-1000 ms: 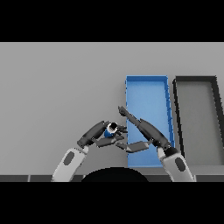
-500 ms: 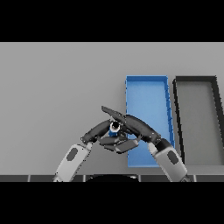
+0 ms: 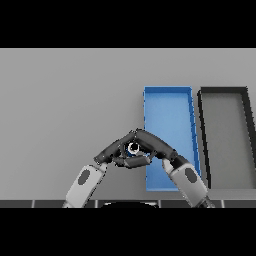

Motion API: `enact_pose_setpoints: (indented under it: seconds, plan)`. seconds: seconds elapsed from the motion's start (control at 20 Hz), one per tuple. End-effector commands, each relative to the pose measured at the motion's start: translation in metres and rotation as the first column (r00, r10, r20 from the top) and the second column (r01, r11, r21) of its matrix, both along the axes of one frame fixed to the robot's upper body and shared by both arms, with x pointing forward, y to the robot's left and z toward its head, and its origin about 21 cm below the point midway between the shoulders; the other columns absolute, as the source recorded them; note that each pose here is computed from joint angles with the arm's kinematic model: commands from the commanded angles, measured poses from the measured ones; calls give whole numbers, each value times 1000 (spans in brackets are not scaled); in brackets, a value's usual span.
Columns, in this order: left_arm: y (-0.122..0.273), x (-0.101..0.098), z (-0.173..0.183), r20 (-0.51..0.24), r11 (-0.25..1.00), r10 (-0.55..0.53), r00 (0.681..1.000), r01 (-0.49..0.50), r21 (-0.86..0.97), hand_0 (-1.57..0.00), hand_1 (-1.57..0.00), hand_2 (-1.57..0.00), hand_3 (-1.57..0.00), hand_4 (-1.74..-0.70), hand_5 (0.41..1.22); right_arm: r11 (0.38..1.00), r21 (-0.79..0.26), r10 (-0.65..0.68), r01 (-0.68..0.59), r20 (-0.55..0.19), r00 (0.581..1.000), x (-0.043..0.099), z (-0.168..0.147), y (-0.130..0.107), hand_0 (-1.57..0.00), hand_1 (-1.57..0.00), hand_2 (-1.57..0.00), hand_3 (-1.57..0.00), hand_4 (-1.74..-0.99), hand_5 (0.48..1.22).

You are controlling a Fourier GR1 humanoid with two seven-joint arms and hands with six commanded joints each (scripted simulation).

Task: Pick up the blue pipe and place it into the blue bin.

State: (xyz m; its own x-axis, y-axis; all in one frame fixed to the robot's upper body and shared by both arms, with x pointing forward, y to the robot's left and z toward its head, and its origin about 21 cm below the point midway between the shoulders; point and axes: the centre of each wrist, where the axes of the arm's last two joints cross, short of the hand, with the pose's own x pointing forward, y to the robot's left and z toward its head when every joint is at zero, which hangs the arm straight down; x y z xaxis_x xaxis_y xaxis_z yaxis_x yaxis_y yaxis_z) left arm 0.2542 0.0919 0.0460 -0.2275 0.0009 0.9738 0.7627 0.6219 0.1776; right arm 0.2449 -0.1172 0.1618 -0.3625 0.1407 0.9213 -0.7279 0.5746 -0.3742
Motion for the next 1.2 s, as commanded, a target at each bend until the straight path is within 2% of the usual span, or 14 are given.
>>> enact_pose_setpoints:
  seconds: [0.0, 0.1, 0.2, 0.25, 0.35, 0.5, 0.55, 0.6, 0.7, 0.8, 0.95, 1.1, 1.15]
  plan:
    - [1, 0, -1, 5, 1000, 2, 1000, -2, 0, -1571, -1571, -1560, -1331, -1703, 1221, 1000, 4, -7, 7, 8, 1000, -2, -1, 0, -1324, -1330, -1331, -1225, -1481, 869]
    - [-1, 2, -1, 11, 1000, -1, 1000, 1, -12, -1571, -1571, -1549, -1372, -1717, 1221, 1000, 13, 1, -1, 50, 999, -2, -3, 2, -1413, -1417, -1418, -1350, -1474, 996]
    - [-1, 1, -4, 20, 1000, -8, 1000, 8, -17, -1571, -1571, -1545, -1396, -1725, 1221, 1000, -1, 5, -5, 67, 998, -6, -3, -1, -1470, -1472, -1473, -1429, -1481, 1077]
    - [-5, 3, -1, 38, 1000, -11, 999, 12, -27, -1571, -1571, -1551, -1417, -1729, 1221, 1000, 0, 8, -8, 69, 998, -7, 1, 1, -1490, -1492, -1492, -1458, -1485, 1106]
    - [-2, 2, -3, 35, 1000, 0, 999, 1, -28, -1571, -1571, -1558, -1437, -1733, 1221, 999, 38, 8, -9, 13, 1000, -8, -4, 7, -1519, -1520, -1521, -1499, -1490, 1147]
    - [-1, 3, -1, 37, 999, 8, 999, -7, -34, -1571, -1571, -1564, -1434, -1732, 1221, 997, 75, 6, -5, -13, 1000, -11, -5, 8, -1545, -1545, -1545, -1534, -1494, 1183]
    - [-3, 1, 0, 40, 1000, 9, 999, -8, -30, -1571, -1571, -1566, -1264, -1734, 1221, 996, 92, 6, -5, -17, 1000, -11, -7, 6, -1550, -1550, -1550, -1541, -1495, 1191]
    - [-2, 1, 0, 54, 1000, 17, 998, -16, -19, -1446, -1368, -1336, -1051, -1629, 1221, 996, 92, -6, 7, -8, 1000, -11, -7, 9, -1554, -1554, -1555, -1547, -1496, 1197]
    - [2, 2, 2, 62, 999, 6, 998, -8, 37, -940, -875, -855, -672, -1406, 1221, 995, 99, -17, 17, -3, 1000, -8, -7, 10, -1560, -1560, -1560, -1556, -1497, 1206]
    - [7, 5, -1, 69, 998, -37, 997, 33, 55, -601, -560, -547, -430, -1250, 1221, 995, 97, -18, 17, 1, 1000, -12, -7, 9, -1564, -1564, -1564, -1561, -1498, 1211]
    - [9, 4, -2, 35, 995, -39, 999, 36, 93, -307, -286, -279, -220, -1092, 984, 995, 95, -30, 31, -9, 1000, -12, -7, 9, -1567, -1568, -1568, -1566, -1498, 1216]
    - [13, 4, -6, -15, 988, -15, 1000, 17, 152, -157, -146, -143, -112, -1011, 785, 993, 114, -34, 32, 22, 999, -10, -3, 10, -1569, -1569, -1569, -1568, -1499, 1218]
    - [12, 6, -4, -8, 989, -12, 1000, 13, 145, -125, -117, -114, -89, -991, 729, 994, 108, -36, 33, 24, 999, -10, -7, 11, -1570, -1570, -1570, -1569, -1499, 1219]
